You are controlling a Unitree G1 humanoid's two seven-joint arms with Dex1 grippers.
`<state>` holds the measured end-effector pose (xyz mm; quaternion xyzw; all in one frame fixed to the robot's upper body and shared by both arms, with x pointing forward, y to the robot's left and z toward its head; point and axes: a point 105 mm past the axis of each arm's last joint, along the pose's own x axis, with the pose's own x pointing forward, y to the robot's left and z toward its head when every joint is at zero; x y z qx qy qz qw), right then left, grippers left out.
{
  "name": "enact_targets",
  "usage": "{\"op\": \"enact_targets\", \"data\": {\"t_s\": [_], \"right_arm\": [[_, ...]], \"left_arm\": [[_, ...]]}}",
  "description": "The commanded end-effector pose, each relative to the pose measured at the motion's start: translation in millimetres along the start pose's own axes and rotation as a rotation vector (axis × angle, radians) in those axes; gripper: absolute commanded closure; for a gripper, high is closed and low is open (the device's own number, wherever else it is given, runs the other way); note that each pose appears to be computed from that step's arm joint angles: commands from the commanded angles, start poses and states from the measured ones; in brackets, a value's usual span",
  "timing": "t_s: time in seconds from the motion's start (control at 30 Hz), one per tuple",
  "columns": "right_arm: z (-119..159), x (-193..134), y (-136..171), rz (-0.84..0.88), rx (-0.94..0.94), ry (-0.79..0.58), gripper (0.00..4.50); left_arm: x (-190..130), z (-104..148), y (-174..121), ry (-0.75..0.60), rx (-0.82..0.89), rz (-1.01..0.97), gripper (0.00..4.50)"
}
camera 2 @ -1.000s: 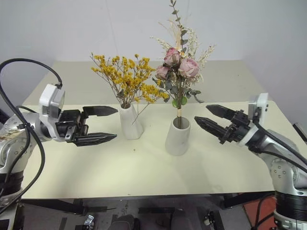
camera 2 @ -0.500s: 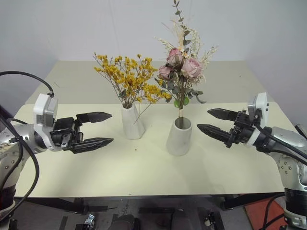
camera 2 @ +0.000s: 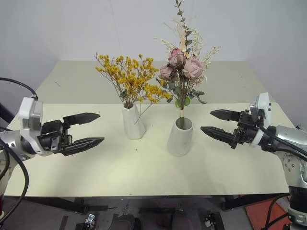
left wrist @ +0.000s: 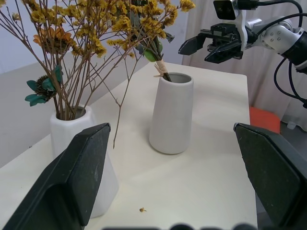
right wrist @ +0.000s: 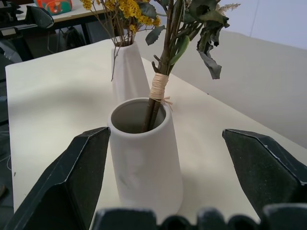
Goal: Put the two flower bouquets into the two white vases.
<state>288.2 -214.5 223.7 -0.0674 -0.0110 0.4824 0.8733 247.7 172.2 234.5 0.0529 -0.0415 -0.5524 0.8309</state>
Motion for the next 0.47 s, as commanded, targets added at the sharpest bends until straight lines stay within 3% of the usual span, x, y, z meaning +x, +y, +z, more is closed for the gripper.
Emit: {"op": "enact_targets", "data": {"t_s": [0.03,0.47], "right_arm": [[15,-2,0,0.008,-0.061,-0.031,0.03],[21,6,16,0.052,-0.062,-0.068,0.03]], "left_arm": [[-2,9,-4,-0.008,0.037,0.001,0.00],[-2,11,3,-0.008,0.034,0.007,0.00]]}}
